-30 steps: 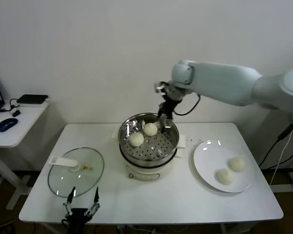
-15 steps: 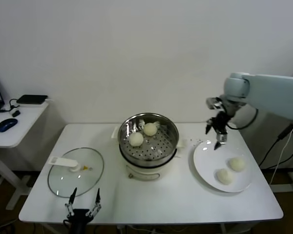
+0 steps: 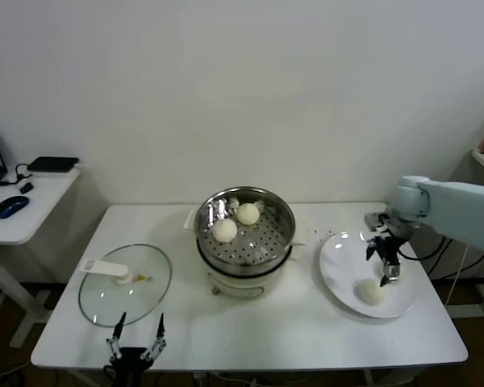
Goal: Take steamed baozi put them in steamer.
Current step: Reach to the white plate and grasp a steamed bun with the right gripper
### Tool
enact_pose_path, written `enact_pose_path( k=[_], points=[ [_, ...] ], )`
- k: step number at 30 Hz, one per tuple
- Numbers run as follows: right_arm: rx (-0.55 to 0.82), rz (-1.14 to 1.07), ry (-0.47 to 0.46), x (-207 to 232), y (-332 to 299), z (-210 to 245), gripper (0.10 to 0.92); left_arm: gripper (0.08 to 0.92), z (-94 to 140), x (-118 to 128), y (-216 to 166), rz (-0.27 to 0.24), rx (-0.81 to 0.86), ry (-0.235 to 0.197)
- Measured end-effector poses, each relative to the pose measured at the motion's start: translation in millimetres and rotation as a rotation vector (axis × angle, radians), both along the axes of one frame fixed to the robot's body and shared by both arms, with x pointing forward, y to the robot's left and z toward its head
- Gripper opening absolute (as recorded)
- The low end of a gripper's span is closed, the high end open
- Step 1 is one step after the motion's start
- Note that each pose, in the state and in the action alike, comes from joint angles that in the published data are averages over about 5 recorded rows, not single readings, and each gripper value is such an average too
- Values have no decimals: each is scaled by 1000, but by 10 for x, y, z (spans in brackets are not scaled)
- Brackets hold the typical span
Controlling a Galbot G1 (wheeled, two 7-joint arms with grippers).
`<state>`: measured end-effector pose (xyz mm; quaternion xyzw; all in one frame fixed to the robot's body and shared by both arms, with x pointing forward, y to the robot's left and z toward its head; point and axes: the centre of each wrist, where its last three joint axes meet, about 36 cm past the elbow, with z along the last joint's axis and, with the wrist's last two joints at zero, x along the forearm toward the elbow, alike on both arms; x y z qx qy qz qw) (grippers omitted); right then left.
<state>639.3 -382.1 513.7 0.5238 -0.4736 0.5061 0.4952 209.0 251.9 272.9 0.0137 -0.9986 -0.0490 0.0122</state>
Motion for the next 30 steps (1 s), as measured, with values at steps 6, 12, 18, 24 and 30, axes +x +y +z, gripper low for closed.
enact_pose_path(
  k=[6, 12, 18, 24, 30],
  points=[
    [-8, -7, 5, -52, -11, -260, 823, 823, -3, -2, -4, -2, 1, 1],
    [-15, -8, 13, -99, -5, -414, 823, 823, -5, 1, -8, -3, 2, 1],
    [-22, -10, 10, -111, -27, -457, 768, 823, 0, 7, -9, -3, 2, -1],
    [-27, -7, 7, -114, -36, -447, 647, 823, 12, 10, -14, -5, 2, -5],
    [-25, 14, 6, -89, 5, -323, 568, 823, 31, -6, -1, -2, 6, -7]
  ],
)
